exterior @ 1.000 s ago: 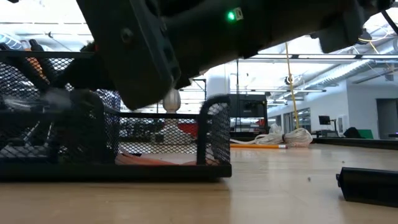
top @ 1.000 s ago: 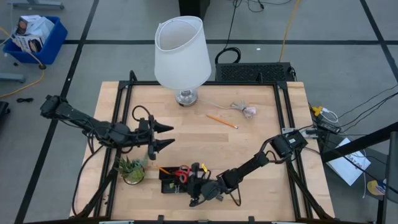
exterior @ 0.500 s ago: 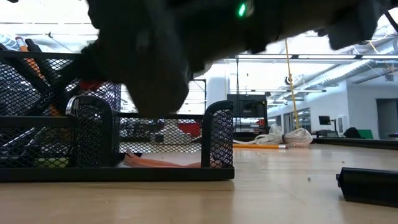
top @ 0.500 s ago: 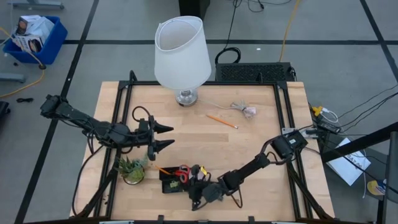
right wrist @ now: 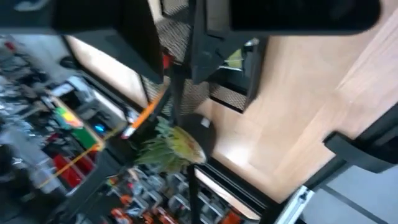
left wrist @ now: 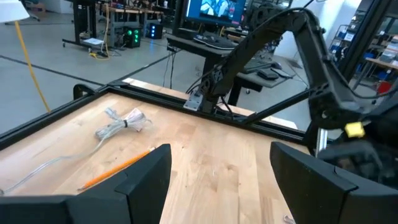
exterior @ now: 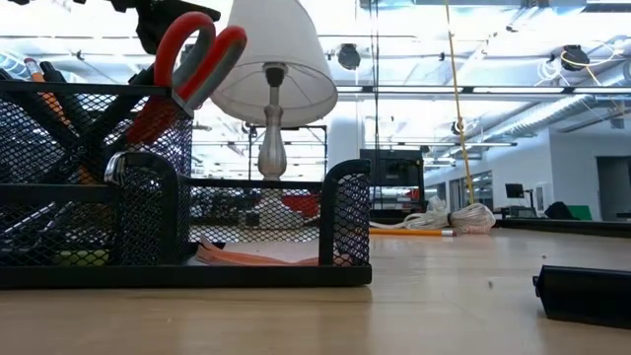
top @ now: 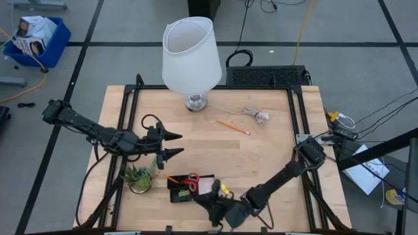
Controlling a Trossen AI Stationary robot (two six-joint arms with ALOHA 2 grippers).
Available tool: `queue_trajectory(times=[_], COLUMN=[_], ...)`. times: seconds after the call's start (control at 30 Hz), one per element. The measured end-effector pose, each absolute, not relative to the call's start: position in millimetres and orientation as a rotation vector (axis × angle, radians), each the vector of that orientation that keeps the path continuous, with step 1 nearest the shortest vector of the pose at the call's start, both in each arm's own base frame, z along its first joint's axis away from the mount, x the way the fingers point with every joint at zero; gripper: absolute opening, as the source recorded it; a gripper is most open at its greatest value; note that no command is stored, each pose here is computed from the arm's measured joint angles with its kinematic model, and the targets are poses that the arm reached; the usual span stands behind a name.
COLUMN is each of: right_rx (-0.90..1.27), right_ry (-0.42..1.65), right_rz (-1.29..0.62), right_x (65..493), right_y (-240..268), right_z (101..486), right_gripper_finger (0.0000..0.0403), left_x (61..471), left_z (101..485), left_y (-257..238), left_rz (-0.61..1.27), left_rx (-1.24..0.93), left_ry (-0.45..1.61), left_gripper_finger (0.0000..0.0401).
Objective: Pick and place office supplies into organizer
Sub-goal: Put the yellow pencil into the black desk organizer
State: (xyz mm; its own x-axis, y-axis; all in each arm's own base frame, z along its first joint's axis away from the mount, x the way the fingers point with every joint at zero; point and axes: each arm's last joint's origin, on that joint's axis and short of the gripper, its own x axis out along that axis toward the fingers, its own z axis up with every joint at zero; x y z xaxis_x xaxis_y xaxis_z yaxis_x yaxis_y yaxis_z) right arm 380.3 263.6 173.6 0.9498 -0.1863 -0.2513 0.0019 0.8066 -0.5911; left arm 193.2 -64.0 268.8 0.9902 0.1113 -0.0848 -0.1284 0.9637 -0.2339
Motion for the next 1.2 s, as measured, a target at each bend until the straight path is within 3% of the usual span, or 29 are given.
queue_trajectory(times=[0.27,0.43,0.67,0.97,1.2], right_rx=[-0.655,-0.588,-0.514,-0.279,-0.003], right_ry=[0.325,0.318,0.339,0.498,0.395], right_rz=[-0.229,-0.331,-0.371,-0.382,-0.379], right_x=[346.6,303.9,248.1,220.4,189.5], right_y=[268.6,252.9,194.0,83.2,21.5], right_z=[193.9,199.2,189.2,147.2,128.6], right_gripper_finger=[0.0167,0.0201,0.0199,0.0197,0.0207], left_x=[193.2,193.2,193.1,193.3,193.3], left_z=[268.8,268.6,268.4,268.7,268.6], left_y=[-63.9,-63.9,-63.8,-63.3,-63.3], left_rz=[0.122,0.123,0.124,0.126,0.127], left_rx=[-0.249,-0.247,-0.242,-0.241,-0.244], left_ry=[0.071,0.073,0.076,0.071,0.073], left_gripper_finger=[0.0273,0.0273,0.0273,0.0273,0.0273])
